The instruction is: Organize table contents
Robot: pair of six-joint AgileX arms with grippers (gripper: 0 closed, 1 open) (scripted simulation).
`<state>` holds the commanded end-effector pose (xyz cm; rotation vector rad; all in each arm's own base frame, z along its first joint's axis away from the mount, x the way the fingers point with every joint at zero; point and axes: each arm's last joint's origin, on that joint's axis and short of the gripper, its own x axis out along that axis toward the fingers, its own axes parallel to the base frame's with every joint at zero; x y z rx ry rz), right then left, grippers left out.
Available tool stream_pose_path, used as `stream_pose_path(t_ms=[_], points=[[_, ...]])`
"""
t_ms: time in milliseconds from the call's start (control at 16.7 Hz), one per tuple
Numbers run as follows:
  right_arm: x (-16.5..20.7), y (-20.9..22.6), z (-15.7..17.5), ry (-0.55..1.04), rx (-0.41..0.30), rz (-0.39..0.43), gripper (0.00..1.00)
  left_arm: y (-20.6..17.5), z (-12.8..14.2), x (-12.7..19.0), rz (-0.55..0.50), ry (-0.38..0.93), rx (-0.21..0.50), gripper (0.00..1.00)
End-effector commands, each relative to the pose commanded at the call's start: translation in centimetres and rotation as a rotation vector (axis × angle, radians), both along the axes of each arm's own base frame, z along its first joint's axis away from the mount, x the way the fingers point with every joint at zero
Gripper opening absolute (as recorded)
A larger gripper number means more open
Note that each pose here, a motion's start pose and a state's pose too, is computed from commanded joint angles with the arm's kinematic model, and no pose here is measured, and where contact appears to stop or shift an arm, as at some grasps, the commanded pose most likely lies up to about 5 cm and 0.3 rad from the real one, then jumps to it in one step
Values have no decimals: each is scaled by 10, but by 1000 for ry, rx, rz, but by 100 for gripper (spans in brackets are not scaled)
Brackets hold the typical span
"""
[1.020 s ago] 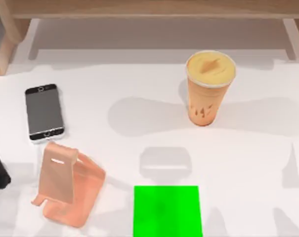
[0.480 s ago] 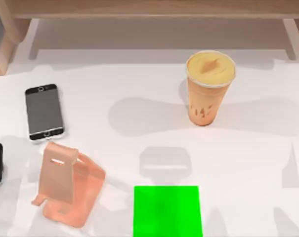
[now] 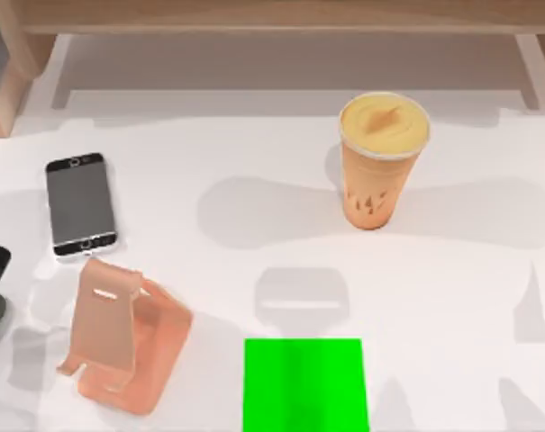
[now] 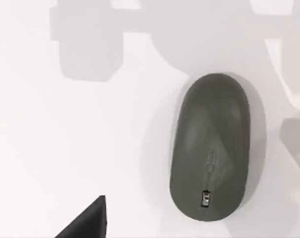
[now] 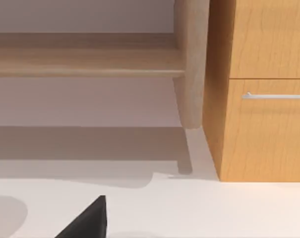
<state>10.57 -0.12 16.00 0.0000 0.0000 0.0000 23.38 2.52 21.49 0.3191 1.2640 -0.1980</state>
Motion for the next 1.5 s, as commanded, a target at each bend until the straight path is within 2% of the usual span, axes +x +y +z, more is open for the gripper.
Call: stream_pose_path(t_ms=[240,420,840,1320,1500], points=[[0,0,0,0,0,0,100,10,-12,34,-59,223,-10,100],[0,0,0,0,0,0,100,13,-18,46,-81,298,-19,100],[0,0,0,0,0,0,100,13,-23,47,-83,305,-19,100],[0,0,0,0,0,0,100,14,-92,49,-83,297,-18,100],[0,0,0,0,0,0,100,14,-108,47,-83,303,-19,100]])
